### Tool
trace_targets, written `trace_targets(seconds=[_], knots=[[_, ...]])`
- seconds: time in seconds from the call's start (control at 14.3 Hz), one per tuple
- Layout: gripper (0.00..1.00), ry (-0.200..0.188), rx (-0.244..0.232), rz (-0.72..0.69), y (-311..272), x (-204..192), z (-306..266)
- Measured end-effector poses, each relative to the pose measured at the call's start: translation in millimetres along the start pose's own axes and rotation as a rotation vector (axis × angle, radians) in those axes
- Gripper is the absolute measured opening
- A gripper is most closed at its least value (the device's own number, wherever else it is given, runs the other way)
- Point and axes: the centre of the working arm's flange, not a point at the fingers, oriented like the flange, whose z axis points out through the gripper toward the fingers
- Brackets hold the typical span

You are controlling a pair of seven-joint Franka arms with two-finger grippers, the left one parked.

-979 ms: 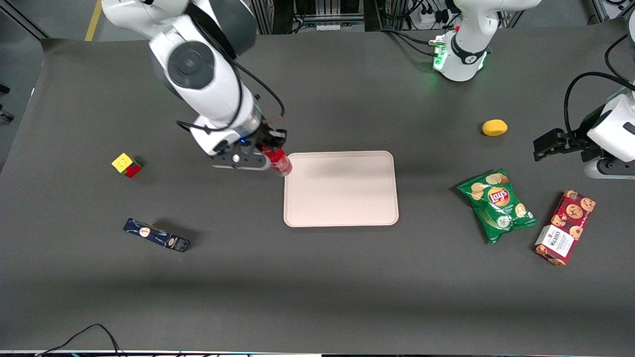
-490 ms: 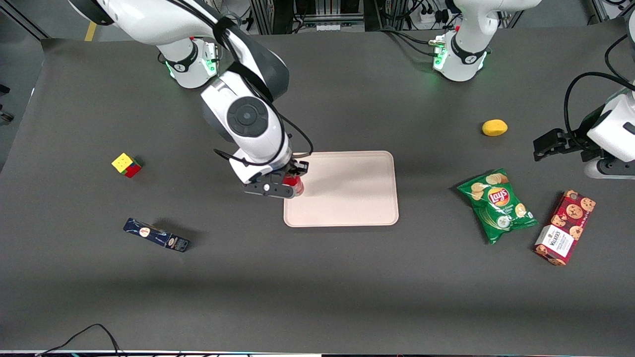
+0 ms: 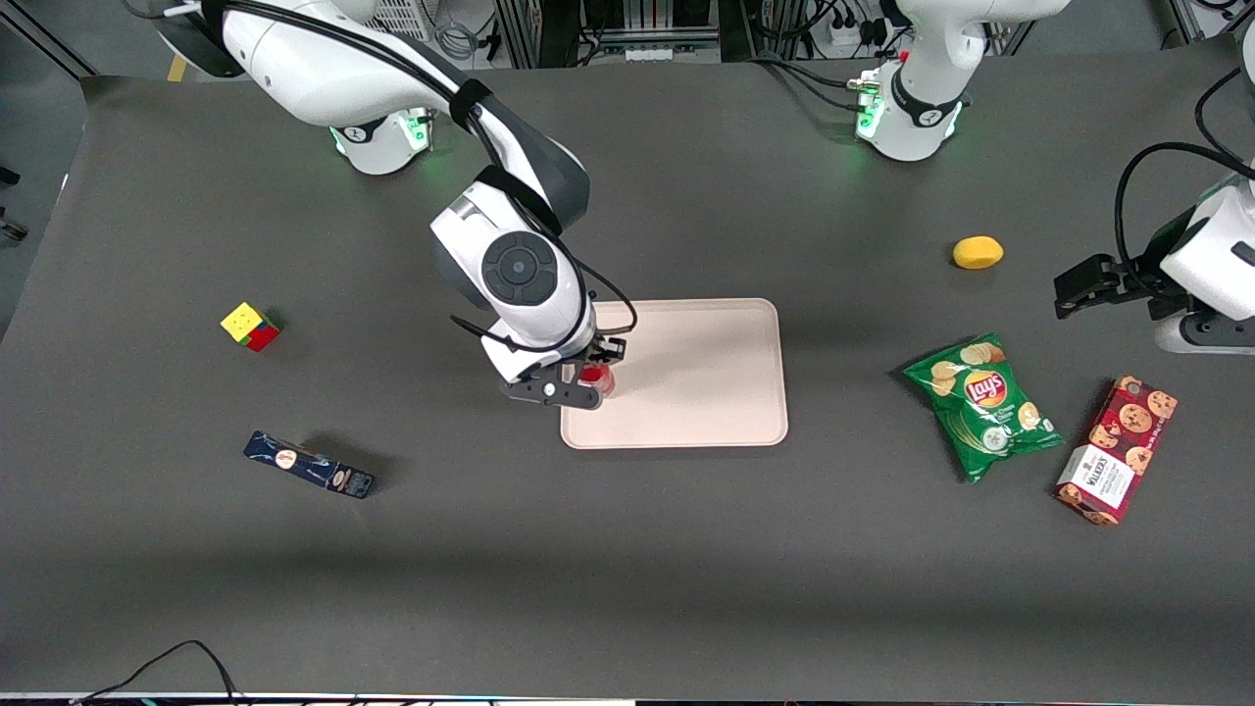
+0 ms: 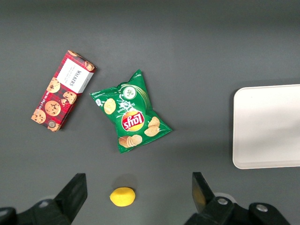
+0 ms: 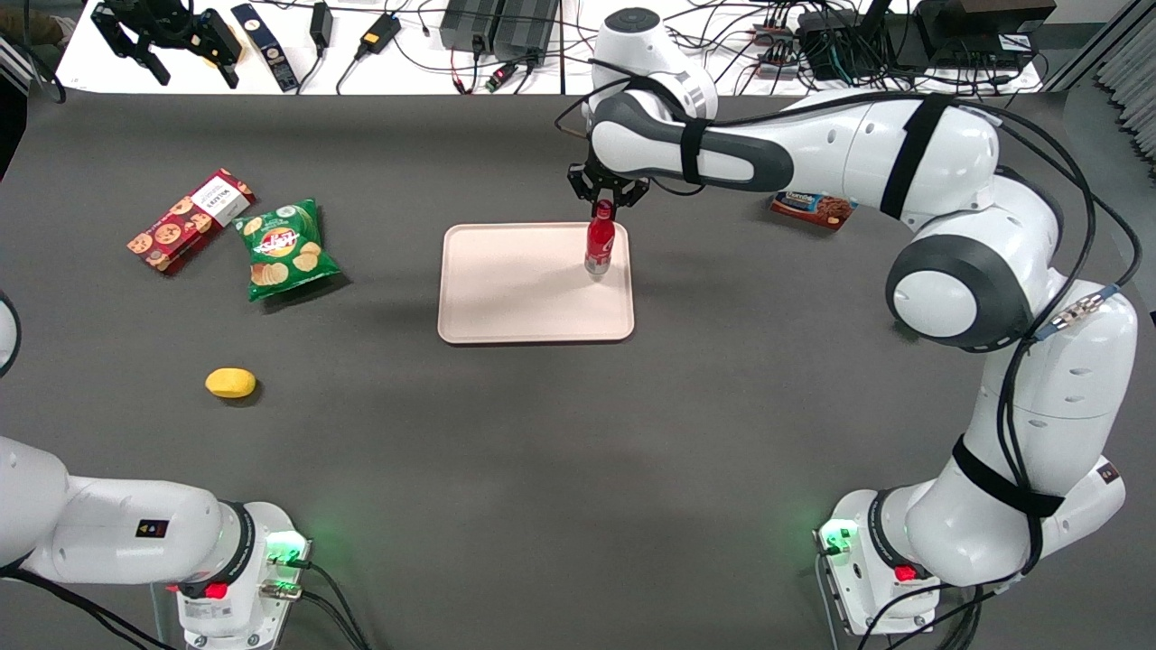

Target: Place coke bottle on tray

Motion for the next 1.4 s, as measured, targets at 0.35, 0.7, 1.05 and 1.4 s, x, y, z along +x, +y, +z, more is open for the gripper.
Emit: trace_targets(seconds=[0.35, 0.7, 1.05, 1.4], knots=[[0.33, 0.002, -0.007, 0.0, 0.3, 0.8, 3.3], [0.72, 0.01, 0.004, 0.002, -0.9, 1.4, 3.1], [1.0, 0.043, 0.032, 0.015, 2.8, 8.3, -19.8], [1.0, 0.096, 0.047, -0.001, 83.0, 44.5, -126.0]])
